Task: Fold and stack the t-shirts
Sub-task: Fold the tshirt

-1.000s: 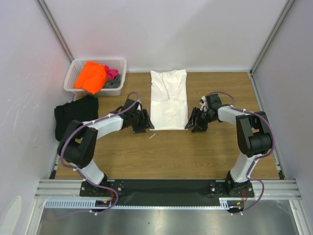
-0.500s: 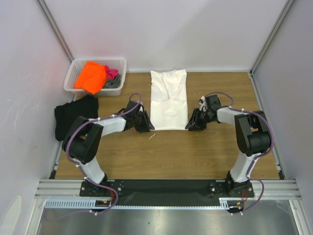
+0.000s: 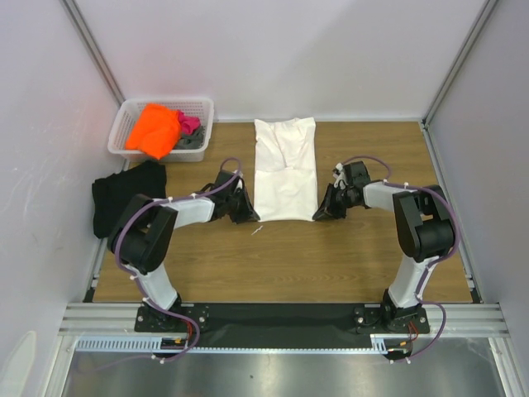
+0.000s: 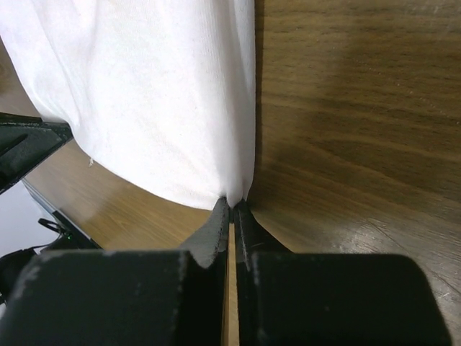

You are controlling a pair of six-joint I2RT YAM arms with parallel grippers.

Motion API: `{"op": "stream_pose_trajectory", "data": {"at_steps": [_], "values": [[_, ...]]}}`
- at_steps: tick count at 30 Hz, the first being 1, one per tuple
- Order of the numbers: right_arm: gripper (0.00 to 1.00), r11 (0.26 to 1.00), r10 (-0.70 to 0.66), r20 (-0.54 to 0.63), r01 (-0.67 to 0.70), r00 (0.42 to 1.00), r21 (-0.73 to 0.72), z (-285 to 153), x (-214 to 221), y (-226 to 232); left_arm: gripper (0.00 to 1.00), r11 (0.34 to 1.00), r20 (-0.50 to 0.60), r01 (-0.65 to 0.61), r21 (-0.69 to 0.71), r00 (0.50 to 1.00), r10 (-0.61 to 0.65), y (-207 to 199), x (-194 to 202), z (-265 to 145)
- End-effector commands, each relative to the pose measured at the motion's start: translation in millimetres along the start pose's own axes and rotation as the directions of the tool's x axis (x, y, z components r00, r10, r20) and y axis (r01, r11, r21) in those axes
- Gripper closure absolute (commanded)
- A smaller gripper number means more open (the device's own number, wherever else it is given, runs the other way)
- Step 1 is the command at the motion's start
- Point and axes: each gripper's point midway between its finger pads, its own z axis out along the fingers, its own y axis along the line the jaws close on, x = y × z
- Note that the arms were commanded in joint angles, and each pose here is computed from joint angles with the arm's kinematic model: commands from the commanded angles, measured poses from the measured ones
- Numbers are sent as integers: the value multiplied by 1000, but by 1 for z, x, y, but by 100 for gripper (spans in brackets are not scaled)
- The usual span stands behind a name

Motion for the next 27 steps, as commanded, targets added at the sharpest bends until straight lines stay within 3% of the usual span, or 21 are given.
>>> {"op": "stream_pose_trajectory", "data": {"at_steps": [1, 12, 20, 27], "values": [[100, 995, -9, -36, 12, 999, 101, 1, 20, -25, 100, 995, -35, -59, -81, 998, 56, 20, 17, -4], [100, 989, 43, -107, -26, 993, 149, -37, 105, -36, 100, 980, -77, -139, -142, 989, 129, 44, 66, -61], [100, 995, -19, -66, 26, 998, 96, -70, 151, -1, 100, 976, -105, -192, -102, 978, 181, 31, 122, -114], [100, 999, 16, 52, -18, 999, 51, -112, 159, 27, 100, 982, 28, -173, -76, 984, 175, 17, 119, -170]]}}
